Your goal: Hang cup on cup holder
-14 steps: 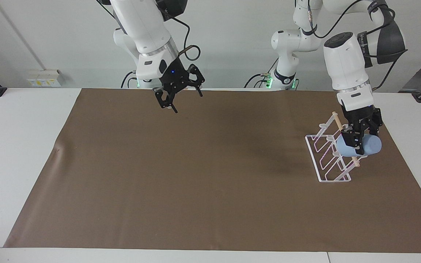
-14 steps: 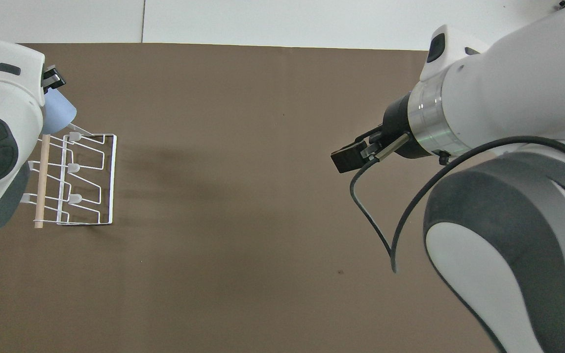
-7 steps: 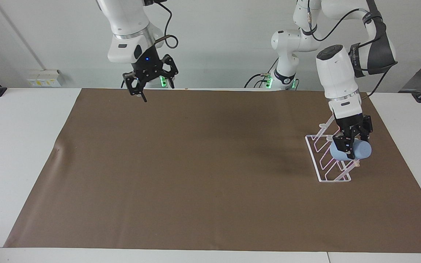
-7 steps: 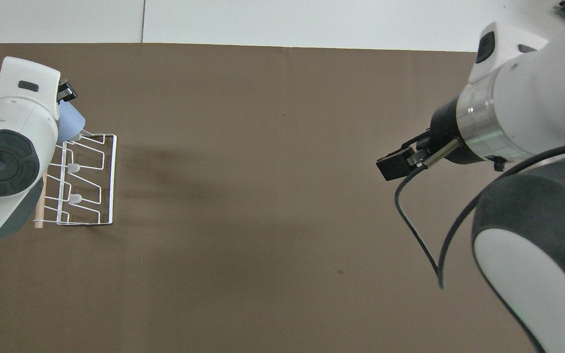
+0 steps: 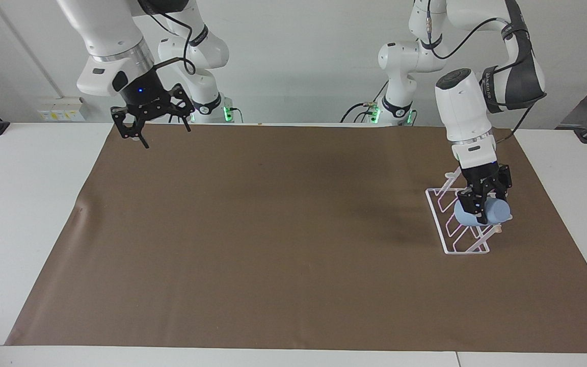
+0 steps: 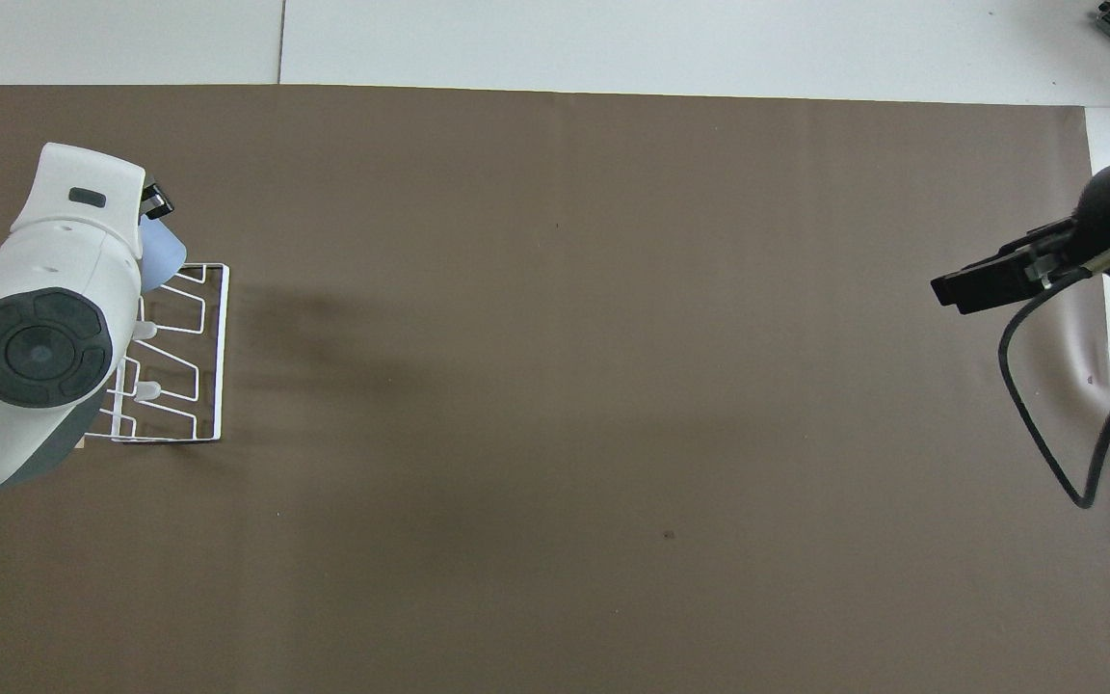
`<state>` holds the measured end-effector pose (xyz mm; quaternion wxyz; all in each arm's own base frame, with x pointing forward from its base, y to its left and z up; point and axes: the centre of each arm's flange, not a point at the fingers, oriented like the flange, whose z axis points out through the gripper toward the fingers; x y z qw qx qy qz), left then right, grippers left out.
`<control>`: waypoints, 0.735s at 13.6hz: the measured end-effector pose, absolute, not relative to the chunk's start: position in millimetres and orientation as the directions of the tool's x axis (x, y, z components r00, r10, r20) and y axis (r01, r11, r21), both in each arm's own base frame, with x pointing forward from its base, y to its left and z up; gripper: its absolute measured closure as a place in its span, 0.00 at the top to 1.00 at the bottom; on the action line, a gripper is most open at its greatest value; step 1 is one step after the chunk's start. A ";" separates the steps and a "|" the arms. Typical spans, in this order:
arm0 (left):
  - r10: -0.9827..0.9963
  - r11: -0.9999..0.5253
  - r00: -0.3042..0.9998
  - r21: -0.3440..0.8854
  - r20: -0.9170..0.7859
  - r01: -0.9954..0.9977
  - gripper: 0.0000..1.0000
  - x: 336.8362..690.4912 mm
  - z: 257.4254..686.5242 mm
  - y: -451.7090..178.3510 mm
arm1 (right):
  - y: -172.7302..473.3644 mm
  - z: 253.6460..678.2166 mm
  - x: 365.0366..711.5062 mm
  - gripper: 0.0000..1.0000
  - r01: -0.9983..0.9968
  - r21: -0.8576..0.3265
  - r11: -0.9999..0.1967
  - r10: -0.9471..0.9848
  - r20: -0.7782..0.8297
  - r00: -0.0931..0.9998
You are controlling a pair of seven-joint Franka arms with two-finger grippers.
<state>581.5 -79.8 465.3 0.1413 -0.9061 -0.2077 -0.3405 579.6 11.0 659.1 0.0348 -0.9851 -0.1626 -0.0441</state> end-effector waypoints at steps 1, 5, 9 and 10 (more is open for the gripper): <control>0.280 -0.875 0.682 -0.112 0.676 0.470 0.73 580.6 464.6 -80.2 | 2.2 659.1 580.0 1.00 0.304 -0.053 -0.951 0.298 0.100 0.949; 0.279 -0.880 0.686 -0.108 0.672 0.463 0.73 576.4 458.6 -77.8 | -15.0 655.2 579.9 1.00 0.262 -0.045 -0.964 0.257 0.091 0.962; 0.288 -0.881 0.688 -0.098 0.667 0.464 0.73 574.4 450.4 -68.0 | -21.7 630.9 573.6 1.00 0.200 0.012 -0.980 0.200 0.065 0.978; 0.291 -0.880 0.687 -0.094 0.666 0.465 0.73 573.7 449.2 -68.2 | -22.0 619.7 569.0 1.00 0.198 0.014 -0.980 0.199 0.063 0.978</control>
